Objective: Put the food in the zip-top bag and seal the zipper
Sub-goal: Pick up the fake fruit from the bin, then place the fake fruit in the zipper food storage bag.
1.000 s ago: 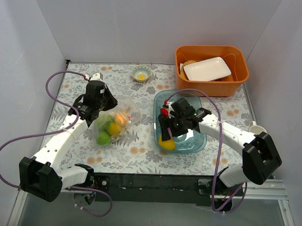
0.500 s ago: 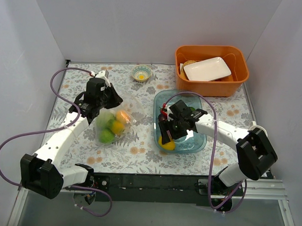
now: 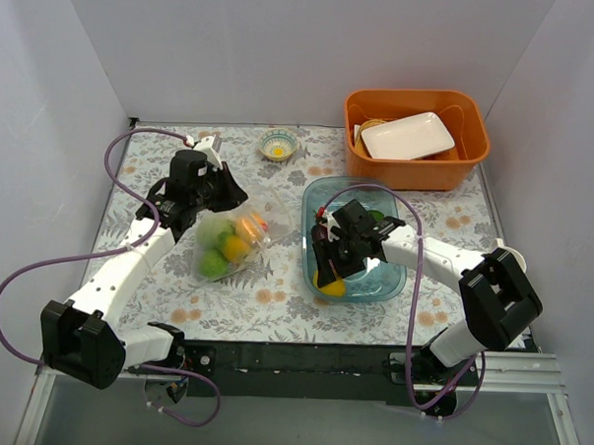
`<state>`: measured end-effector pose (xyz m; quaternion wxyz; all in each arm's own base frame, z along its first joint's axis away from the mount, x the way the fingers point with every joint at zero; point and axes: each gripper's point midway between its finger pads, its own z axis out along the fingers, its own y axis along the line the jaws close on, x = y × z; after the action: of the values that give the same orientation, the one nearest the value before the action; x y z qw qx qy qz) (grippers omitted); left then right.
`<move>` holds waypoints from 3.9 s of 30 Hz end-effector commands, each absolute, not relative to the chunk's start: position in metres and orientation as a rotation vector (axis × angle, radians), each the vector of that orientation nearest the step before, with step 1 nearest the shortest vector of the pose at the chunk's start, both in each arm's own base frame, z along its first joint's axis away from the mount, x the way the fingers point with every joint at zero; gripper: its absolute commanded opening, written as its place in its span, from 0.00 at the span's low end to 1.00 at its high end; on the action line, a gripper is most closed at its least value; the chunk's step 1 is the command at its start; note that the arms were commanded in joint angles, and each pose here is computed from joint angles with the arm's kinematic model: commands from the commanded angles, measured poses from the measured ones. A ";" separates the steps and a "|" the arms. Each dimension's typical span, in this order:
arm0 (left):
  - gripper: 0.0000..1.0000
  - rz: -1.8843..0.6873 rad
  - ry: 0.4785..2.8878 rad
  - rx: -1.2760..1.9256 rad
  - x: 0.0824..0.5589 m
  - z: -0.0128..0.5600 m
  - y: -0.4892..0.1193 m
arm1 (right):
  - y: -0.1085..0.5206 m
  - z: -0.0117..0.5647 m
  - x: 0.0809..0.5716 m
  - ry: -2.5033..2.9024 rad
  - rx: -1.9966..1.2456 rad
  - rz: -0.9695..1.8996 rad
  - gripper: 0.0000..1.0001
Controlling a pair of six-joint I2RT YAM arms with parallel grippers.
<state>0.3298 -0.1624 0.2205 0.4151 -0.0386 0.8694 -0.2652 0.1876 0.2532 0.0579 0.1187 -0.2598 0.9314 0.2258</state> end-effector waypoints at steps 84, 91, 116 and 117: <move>0.03 -0.757 2.090 -0.065 0.320 0.250 -0.168 | 0.470 0.180 0.307 2.217 -0.456 1.248 0.22; 0.03 -0.716 2.089 -0.103 0.321 0.250 -0.162 | 0.478 0.176 0.311 2.104 -0.369 1.236 0.24; 0.05 -0.663 2.060 -0.173 0.324 0.256 -0.150 | 0.459 0.201 0.303 1.913 -0.344 1.219 0.97; 0.05 -0.661 2.058 -0.175 0.324 0.256 -0.149 | 0.458 0.202 0.304 1.911 -0.337 1.209 0.97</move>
<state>0.3242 -0.1545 0.2313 0.4350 -0.0673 0.8569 -0.2681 0.2983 0.4615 0.1536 0.3562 -0.1313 0.7997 0.4652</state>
